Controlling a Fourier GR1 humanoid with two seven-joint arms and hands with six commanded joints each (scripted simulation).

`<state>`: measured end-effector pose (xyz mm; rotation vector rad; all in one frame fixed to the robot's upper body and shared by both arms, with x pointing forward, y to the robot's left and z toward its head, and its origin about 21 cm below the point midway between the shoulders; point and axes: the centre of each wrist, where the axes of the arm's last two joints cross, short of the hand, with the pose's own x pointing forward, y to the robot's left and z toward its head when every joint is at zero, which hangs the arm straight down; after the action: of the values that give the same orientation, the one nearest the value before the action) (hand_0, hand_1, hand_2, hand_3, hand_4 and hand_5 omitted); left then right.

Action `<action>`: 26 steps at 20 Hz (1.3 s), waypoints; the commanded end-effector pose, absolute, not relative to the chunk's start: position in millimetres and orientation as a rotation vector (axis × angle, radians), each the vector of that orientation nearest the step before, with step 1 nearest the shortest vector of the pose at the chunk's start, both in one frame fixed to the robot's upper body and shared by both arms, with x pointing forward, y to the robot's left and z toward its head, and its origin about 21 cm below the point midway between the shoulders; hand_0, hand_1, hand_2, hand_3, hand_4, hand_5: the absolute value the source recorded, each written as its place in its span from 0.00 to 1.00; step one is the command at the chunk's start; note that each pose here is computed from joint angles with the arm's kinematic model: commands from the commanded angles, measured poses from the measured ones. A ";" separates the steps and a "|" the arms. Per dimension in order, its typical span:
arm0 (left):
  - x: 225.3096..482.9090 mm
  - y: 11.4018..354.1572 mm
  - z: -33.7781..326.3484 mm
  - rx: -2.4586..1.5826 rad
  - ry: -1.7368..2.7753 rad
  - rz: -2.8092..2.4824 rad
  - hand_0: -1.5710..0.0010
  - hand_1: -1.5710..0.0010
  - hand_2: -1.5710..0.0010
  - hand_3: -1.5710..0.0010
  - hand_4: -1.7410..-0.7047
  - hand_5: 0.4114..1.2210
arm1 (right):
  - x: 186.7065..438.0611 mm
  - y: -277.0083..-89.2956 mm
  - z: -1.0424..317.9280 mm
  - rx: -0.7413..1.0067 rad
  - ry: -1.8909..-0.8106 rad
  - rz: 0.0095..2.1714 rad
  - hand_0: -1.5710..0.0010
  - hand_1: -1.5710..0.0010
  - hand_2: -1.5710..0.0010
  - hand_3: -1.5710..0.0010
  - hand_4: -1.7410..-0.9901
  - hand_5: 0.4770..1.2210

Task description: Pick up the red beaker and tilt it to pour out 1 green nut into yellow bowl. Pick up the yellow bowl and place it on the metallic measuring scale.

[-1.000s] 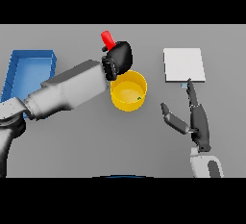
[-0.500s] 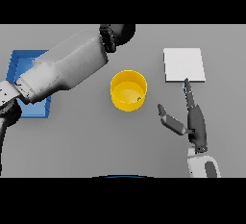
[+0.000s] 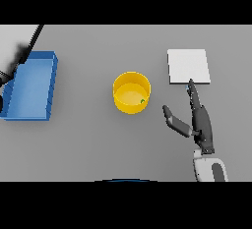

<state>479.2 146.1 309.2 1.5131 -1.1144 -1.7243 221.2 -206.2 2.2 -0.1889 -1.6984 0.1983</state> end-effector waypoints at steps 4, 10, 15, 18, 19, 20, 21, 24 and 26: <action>484.5 218.3 303.3 1.282 -1.273 -1.317 0.00 0.00 0.00 0.11 0.00 1.00 | 223.6 -211.3 1.7 -0.189 -1.714 0.206 1.00 1.00 1.00 1.00 0.69 0.15; 468.0 304.2 251.3 1.113 -1.326 -0.795 0.00 0.00 0.00 0.09 0.00 1.00 | 225.6 -215.6 2.1 -0.188 -1.724 0.241 1.00 1.00 1.00 1.00 0.70 0.16; 435.0 334.9 194.1 1.038 -1.262 -0.505 0.00 0.00 0.00 0.07 0.00 1.00 | 227.7 -213.5 3.5 -0.200 -1.713 0.285 1.00 1.00 1.00 1.00 0.70 0.22; 404.6 336.3 160.9 1.012 -1.233 -0.416 0.00 0.00 0.00 0.08 0.00 1.00 | 227.8 -213.2 1.1 -0.210 -1.696 0.299 1.00 1.00 1.00 1.00 0.71 0.24; 396.4 337.7 150.9 0.997 -1.223 -0.401 0.00 0.00 0.00 0.08 0.00 1.00 | 226.9 -214.1 1.2 -0.206 -1.699 0.293 1.00 1.00 1.00 1.00 0.71 0.25; 387.8 340.8 141.7 0.993 -1.203 -0.380 0.00 0.00 0.00 0.08 0.00 1.00 | 224.3 -214.1 1.8 -0.209 -1.709 0.301 1.00 1.00 1.00 1.00 0.70 0.25; 381.5 338.7 132.6 0.985 -1.188 -0.364 0.00 0.00 0.00 0.08 0.00 1.00 | 225.1 -211.9 2.5 -0.198 -1.710 0.300 1.00 1.00 1.00 1.00 0.70 0.25; 370.0 337.6 118.3 0.966 -1.150 -0.318 0.00 0.00 0.00 0.05 0.00 1.00 | 227.9 -214.3 3.3 -0.204 -1.703 0.294 1.00 1.00 1.00 1.00 0.70 0.25; 360.6 339.1 110.0 0.962 -1.132 -0.309 0.00 0.00 0.00 0.03 0.00 0.97 | 228.9 -215.9 3.1 -0.201 -1.705 0.298 1.00 1.00 1.00 1.00 0.70 0.26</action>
<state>360.5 339.1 109.7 0.9597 -1.1333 -0.3093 228.9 -215.9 3.1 -0.2013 -1.7060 0.2984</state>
